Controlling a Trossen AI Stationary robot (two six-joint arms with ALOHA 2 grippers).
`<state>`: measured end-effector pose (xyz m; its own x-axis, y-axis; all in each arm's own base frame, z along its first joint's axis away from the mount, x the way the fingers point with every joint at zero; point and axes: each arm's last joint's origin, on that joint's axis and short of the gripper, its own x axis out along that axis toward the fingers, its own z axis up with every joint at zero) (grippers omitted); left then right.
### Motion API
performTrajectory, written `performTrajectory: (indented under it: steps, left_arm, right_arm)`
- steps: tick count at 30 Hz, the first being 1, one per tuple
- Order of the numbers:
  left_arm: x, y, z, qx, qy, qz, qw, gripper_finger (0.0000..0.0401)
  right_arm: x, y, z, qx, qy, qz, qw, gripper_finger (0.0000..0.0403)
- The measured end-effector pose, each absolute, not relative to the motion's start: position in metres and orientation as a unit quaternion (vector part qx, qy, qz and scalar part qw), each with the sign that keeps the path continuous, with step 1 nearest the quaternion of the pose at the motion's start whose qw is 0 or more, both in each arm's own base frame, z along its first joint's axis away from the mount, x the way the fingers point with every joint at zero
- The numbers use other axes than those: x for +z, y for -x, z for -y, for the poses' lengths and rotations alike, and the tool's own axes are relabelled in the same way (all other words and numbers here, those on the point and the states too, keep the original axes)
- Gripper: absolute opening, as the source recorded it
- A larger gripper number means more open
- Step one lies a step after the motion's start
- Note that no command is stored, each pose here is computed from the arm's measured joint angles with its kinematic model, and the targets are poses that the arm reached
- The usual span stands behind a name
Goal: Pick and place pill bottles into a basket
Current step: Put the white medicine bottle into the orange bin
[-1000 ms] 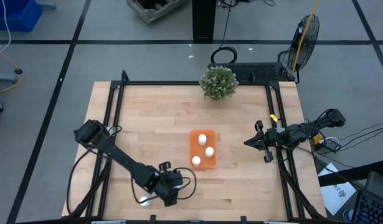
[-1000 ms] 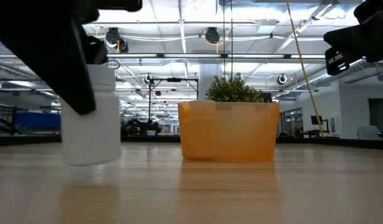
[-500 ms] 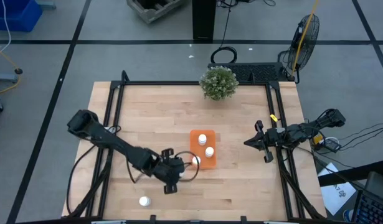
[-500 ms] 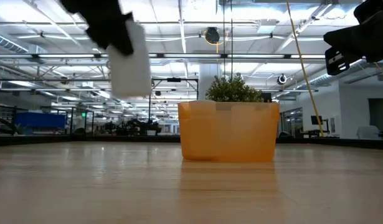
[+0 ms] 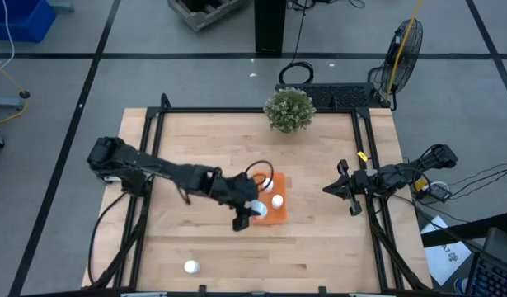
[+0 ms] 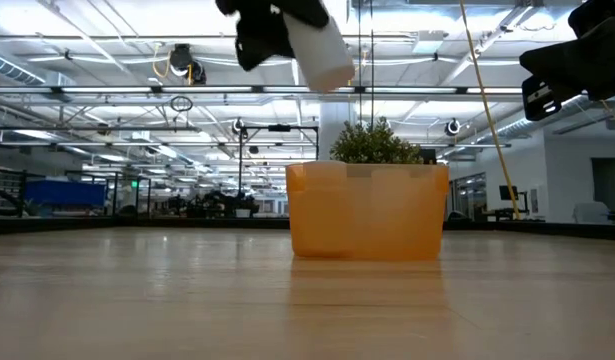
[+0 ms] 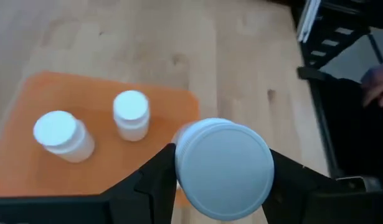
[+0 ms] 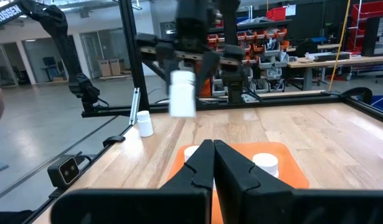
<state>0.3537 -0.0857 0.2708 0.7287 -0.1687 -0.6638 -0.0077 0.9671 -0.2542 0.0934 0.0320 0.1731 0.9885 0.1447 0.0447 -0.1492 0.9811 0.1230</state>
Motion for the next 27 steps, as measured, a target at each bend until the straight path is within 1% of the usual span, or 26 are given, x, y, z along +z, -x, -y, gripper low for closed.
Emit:
performTrajectory:
  steps: [2,6,9,12,17,20,24,27]
  left_arm:
    - [0.267,-0.358,0.076,-0.041,0.121,-0.369,0.920,0.0178]
    - [0.262,-0.366,0.061,-0.036,0.137,-0.366,0.920,0.0178]
    - [0.257,-0.374,0.056,-0.049,0.147,-0.359,0.920,0.0190]
    - [0.250,-0.380,0.055,-0.060,0.151,-0.365,0.917,0.0195]
    - [0.240,-0.396,0.060,-0.076,0.152,-0.376,0.911,0.0179]
    - [0.235,-0.405,0.063,-0.094,0.153,-0.387,0.904,0.0180]
    - [0.228,-0.412,0.063,-0.084,0.145,-0.419,0.893,0.0196]
    - [0.221,-0.418,0.063,-0.069,0.133,-0.437,0.887,0.0194]
  right_arm:
    - [0.173,-0.093,-0.032,0.074,-0.063,0.018,0.995,0.0000]
    - [0.173,-0.093,-0.032,0.074,-0.063,0.018,0.995,0.0000]
    - [0.173,-0.093,-0.032,0.074,-0.063,0.018,0.995,0.0000]
    - [0.173,-0.093,-0.032,0.074,-0.063,0.018,0.995,0.0000]
    - [0.173,-0.093,-0.032,0.074,-0.063,0.017,0.995,0.0000]
    - [0.173,-0.093,-0.032,0.074,-0.063,0.018,0.995,0.0000]
    - [0.173,-0.093,-0.032,0.074,-0.063,0.017,0.995,0.0000]
    - [0.173,-0.093,-0.032,0.074,-0.063,0.018,0.995,0.0000]
